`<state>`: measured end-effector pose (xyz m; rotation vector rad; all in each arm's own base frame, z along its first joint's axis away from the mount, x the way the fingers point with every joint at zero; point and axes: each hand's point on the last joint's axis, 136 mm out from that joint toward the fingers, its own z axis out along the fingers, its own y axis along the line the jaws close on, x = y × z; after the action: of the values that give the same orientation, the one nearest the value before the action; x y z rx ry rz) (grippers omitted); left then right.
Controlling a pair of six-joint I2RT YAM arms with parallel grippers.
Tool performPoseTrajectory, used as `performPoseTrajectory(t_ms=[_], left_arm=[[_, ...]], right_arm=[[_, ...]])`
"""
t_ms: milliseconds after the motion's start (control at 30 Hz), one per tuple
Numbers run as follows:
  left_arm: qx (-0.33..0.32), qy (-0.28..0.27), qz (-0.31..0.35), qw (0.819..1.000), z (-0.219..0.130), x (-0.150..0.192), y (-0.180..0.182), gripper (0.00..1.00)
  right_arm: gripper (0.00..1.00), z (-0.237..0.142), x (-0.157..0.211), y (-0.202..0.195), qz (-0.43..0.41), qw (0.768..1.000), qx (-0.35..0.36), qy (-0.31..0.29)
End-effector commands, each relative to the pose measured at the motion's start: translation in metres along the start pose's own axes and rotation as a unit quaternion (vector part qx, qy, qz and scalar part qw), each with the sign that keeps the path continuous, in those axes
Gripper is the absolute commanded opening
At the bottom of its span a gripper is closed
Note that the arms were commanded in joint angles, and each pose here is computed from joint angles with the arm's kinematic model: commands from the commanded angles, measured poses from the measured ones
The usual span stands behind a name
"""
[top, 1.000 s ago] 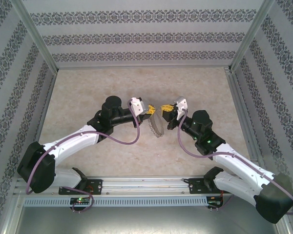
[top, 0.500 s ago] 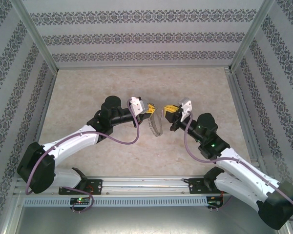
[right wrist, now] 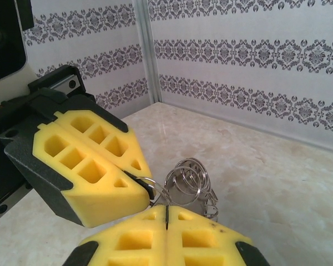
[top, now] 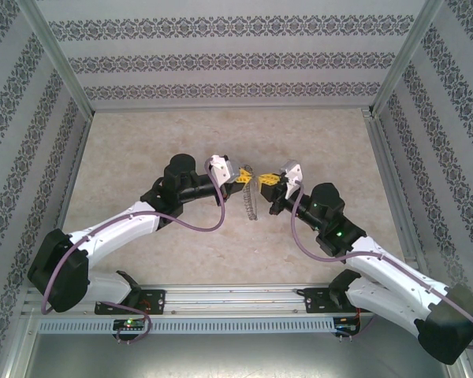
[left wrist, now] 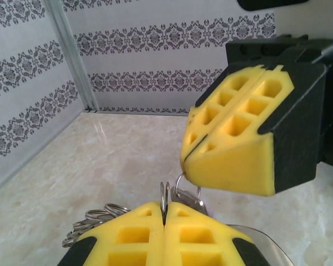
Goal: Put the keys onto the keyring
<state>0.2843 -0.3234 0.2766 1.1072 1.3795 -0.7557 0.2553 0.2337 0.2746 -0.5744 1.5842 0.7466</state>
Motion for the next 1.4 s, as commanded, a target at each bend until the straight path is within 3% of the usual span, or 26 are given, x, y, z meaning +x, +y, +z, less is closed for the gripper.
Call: performPoseTrajectory(t_ms=[0, 533, 1367], left_arm=[[0.022, -0.02, -0.004, 1.0, 0.005, -0.019, -0.006, 0.0], [0.025, -0.019, -0.007, 0.999, 0.006, -0.017, -0.007, 0.0], [0.028, -0.037, -0.01, 0.999, 0.003, -0.027, -0.009, 0.0]], right_arm=[[0.0, -0.001, -0.033, 0.008, -0.015, 0.999, -0.007, -0.045], [0.0, -0.004, -0.04, 0.009, -0.018, 0.998, -0.001, -0.059], [0.0, 0.005, -0.02, -0.011, -0.031, 0.998, 0.04, -0.037]])
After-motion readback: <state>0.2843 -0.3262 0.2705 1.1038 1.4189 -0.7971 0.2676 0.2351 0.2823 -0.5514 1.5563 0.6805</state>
